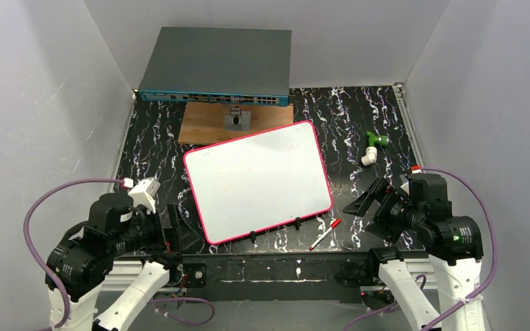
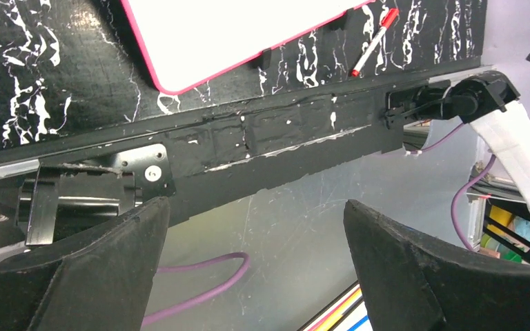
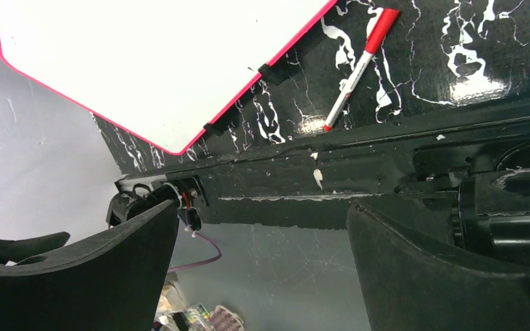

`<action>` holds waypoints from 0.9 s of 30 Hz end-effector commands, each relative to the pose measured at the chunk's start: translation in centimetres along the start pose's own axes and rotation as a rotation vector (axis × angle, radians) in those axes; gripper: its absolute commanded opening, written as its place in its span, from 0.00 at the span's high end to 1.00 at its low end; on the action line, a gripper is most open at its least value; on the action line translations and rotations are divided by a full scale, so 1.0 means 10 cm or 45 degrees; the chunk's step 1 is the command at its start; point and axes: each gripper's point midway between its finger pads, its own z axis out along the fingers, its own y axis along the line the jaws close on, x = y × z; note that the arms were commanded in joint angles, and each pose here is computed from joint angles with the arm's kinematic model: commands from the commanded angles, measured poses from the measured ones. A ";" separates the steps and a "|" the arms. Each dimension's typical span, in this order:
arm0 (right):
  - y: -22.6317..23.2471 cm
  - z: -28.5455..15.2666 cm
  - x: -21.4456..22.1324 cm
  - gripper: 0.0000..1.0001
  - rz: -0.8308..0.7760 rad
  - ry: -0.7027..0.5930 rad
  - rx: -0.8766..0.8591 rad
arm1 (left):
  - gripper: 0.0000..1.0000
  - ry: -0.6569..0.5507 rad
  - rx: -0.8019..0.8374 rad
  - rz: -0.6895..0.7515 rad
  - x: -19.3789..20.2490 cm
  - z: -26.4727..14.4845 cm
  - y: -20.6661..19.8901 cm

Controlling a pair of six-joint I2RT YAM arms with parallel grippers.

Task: Write a sentence on the whiteboard
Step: Pick up the whiteboard marker from the center of the board.

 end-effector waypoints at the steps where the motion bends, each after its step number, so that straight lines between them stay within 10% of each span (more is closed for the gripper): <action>1: -0.05 -0.04 -0.04 0.02 -0.004 -0.063 0.020 | 0.02 0.055 -0.054 -0.012 0.13 0.02 0.11; 27: -0.42 0.09 -0.07 0.04 -0.068 -0.121 0.189 | 0.02 0.024 -0.109 -0.031 0.10 0.02 0.19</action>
